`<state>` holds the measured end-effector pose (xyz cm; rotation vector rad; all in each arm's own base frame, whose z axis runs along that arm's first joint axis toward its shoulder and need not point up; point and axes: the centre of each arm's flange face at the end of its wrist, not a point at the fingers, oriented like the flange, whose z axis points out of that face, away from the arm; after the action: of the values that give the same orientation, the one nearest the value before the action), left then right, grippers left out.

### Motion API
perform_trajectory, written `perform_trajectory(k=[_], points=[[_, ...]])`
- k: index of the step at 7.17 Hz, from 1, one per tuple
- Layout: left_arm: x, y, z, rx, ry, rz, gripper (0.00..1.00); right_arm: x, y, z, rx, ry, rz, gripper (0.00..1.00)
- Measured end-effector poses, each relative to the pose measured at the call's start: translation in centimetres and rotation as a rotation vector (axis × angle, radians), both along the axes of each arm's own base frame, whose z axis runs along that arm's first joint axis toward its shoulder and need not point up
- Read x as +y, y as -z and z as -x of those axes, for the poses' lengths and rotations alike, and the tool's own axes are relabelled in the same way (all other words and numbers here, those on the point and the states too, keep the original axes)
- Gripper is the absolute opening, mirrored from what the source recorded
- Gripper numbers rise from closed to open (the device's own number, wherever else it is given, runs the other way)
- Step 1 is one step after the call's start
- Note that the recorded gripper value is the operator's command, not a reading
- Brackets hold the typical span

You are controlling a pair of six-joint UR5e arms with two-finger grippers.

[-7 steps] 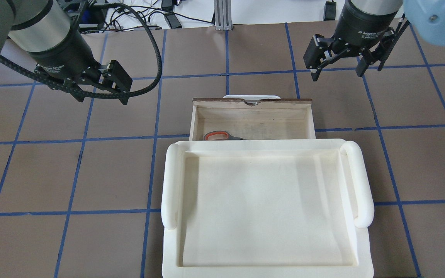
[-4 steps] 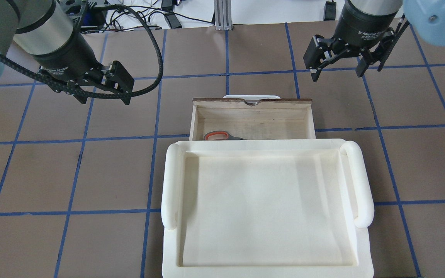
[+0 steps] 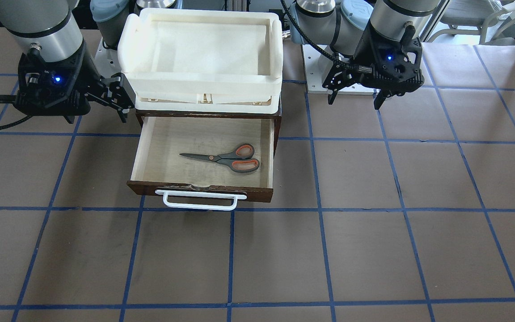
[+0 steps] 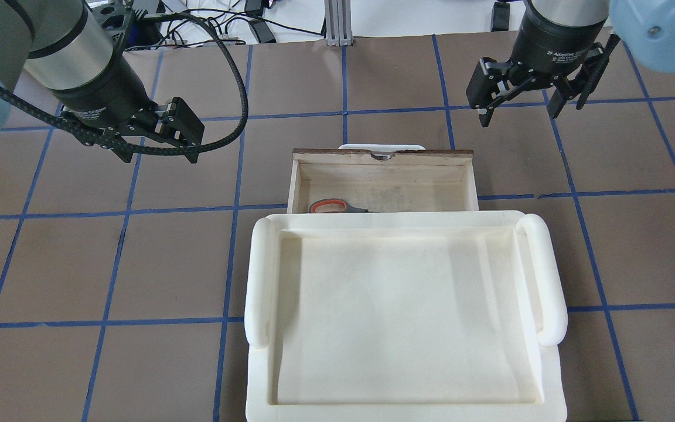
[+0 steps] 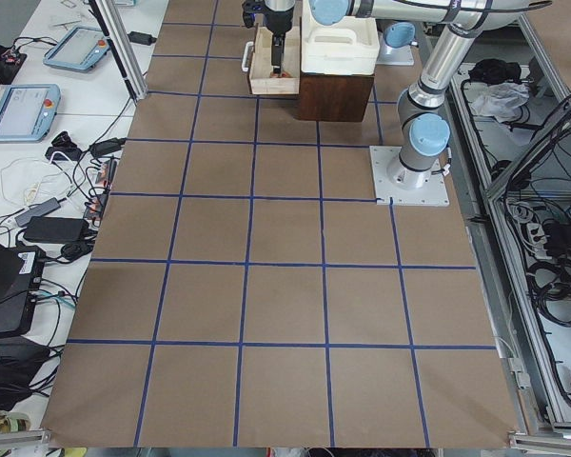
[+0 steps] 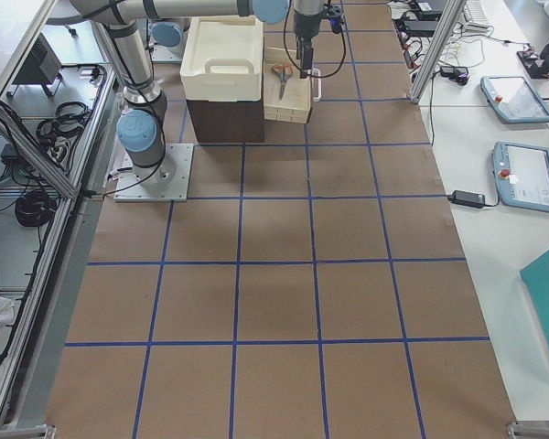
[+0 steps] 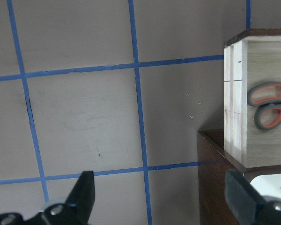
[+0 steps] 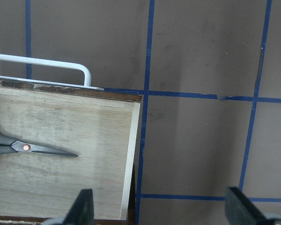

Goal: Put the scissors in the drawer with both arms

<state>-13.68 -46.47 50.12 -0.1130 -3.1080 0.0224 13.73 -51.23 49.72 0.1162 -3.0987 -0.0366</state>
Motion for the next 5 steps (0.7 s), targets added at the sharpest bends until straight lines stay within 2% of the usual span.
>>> perform_trajectory(k=[5], points=[[0.04,0.13,0.04,-0.003,-0.008,0.014,0.95,0.24,-0.32,-0.18,-0.019,-0.001,0.009,1.00]])
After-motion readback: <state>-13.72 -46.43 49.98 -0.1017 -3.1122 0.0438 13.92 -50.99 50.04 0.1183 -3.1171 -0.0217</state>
